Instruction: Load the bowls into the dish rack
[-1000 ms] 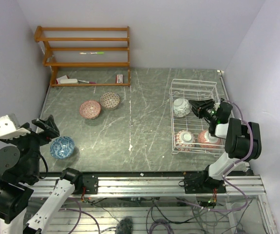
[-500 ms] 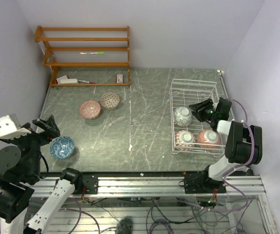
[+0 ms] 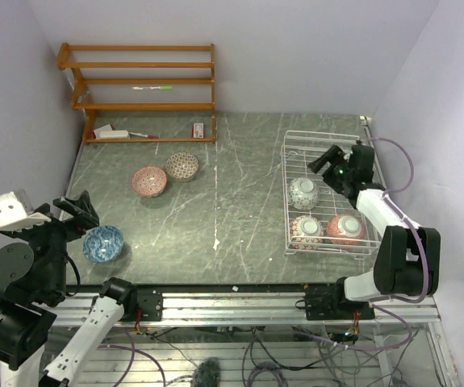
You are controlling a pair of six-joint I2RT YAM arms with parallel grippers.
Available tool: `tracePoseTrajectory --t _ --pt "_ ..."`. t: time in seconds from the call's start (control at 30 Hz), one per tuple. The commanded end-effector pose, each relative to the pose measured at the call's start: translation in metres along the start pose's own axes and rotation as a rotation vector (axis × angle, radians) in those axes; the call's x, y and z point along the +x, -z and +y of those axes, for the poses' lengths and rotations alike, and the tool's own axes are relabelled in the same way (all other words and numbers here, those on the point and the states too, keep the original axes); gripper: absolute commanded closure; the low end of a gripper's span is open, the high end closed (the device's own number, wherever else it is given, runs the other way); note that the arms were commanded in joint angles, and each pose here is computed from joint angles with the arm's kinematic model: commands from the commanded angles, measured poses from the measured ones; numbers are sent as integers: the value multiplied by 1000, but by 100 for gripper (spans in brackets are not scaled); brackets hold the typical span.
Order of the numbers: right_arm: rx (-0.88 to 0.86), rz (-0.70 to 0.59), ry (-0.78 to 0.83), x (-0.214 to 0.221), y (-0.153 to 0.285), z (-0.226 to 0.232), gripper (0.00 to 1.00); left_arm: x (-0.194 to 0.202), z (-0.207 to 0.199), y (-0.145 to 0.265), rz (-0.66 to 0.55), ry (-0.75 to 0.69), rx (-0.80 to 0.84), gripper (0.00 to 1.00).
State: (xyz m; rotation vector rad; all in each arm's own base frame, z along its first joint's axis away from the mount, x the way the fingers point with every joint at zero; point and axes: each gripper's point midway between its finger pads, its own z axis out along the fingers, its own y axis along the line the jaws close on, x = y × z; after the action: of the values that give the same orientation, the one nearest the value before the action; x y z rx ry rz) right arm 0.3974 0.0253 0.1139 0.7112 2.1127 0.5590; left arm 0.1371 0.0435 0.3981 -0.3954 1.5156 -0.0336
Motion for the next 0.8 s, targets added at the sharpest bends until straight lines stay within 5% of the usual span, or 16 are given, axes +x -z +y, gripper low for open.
tracePoseTrajectory --t 0.0,0.4,0.77 --pt "91 -31 216 -6 2 17 22 -9 -7 1 -28 34 37 2" --pt "266 81 469 17 -31 19 22 -10 3 8 -34 32 9 2" --pt "318 109 512 28 -16 3 25 -5 2 6 -28 33 14 2"
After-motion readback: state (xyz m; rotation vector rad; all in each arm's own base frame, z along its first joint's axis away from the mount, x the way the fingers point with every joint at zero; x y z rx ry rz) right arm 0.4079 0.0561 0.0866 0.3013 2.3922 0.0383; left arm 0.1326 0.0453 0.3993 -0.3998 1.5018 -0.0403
